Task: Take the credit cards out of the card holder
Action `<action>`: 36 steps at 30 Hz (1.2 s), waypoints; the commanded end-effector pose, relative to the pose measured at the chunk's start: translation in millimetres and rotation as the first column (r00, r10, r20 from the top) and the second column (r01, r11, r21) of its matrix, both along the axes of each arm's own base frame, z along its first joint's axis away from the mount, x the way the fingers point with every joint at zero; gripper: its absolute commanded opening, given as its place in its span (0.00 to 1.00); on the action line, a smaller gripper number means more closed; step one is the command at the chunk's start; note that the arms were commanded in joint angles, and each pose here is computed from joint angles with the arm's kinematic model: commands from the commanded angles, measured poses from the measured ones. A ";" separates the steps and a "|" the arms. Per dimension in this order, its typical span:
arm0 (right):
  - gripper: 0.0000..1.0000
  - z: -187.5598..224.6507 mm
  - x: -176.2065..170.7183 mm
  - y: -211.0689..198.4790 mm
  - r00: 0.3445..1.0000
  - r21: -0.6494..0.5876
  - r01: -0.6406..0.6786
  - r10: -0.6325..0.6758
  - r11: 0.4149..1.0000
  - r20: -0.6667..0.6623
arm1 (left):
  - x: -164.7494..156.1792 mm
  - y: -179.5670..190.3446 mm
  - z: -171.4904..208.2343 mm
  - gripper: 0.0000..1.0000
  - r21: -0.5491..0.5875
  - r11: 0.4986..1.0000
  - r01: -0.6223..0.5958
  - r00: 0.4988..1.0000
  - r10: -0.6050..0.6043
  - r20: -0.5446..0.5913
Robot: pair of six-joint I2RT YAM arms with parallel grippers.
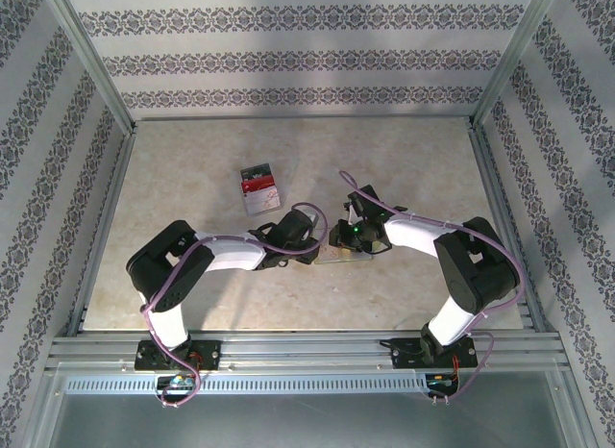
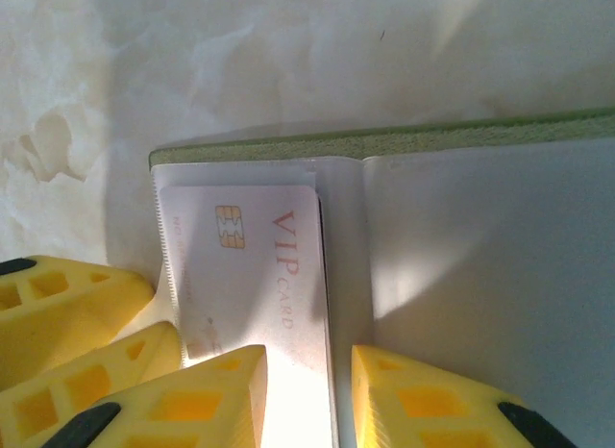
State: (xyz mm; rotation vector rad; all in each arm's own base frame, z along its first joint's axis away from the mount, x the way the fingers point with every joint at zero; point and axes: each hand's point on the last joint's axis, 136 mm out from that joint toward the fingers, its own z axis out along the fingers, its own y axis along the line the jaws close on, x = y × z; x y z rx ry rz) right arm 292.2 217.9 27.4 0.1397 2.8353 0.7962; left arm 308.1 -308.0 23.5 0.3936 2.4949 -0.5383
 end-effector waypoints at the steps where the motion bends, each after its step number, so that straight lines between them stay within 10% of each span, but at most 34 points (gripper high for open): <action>1: 0.29 -3.7 -2.3 4.3 1.000 0.049 0.002 -0.001 0.999 -0.019 | -0.6 -13.8 2.2 0.25 -0.021 0.999 0.039 0.999 -0.039 0.008; 36: 0.29 32.1 -1.2 28.9 0.999 0.369 -0.026 0.010 0.929 0.044 | -1.3 -11.7 -5.0 0.09 0.006 0.999 0.035 0.999 -0.035 -0.015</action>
